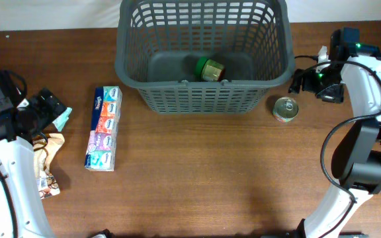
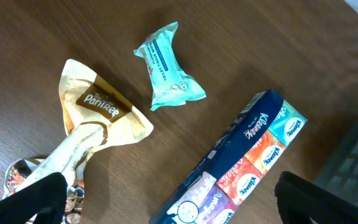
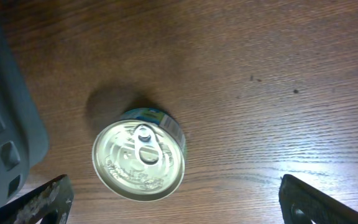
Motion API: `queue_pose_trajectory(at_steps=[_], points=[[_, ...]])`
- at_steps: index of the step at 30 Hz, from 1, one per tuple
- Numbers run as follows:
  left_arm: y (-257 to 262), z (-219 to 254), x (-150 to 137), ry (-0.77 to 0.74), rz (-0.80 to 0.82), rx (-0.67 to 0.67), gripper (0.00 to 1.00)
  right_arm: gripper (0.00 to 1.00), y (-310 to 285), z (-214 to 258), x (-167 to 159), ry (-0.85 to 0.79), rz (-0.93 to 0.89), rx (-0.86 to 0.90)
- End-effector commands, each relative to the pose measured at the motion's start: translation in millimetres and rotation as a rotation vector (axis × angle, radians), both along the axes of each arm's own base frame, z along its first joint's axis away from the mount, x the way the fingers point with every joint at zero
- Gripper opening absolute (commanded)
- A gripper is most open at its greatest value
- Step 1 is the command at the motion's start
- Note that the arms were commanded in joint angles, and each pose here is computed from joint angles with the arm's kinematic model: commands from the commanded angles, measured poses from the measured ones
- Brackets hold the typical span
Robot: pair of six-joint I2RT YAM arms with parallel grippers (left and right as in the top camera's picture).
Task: Pack container
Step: 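Reposition the right gripper above the tuna can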
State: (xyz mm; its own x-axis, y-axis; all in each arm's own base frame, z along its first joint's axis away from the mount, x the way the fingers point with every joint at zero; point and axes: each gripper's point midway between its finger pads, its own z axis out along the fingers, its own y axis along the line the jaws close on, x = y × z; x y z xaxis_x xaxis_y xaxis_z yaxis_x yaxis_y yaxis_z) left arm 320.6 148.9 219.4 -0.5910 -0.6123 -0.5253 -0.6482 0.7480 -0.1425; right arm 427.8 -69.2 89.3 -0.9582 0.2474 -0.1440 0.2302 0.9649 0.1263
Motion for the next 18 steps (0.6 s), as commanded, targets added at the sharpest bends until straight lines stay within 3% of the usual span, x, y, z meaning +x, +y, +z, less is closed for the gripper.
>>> queue_pose_trajectory(at_steps=[1,18], points=[[4,5,0,-0.007,0.002,0.015,1.00,0.99,7,1,3,-0.002,0.029,-0.004],[4,5,0,-0.007,0.002,0.015,1.00,0.99,26,-4,-6,0.045,0.081,-0.006]])
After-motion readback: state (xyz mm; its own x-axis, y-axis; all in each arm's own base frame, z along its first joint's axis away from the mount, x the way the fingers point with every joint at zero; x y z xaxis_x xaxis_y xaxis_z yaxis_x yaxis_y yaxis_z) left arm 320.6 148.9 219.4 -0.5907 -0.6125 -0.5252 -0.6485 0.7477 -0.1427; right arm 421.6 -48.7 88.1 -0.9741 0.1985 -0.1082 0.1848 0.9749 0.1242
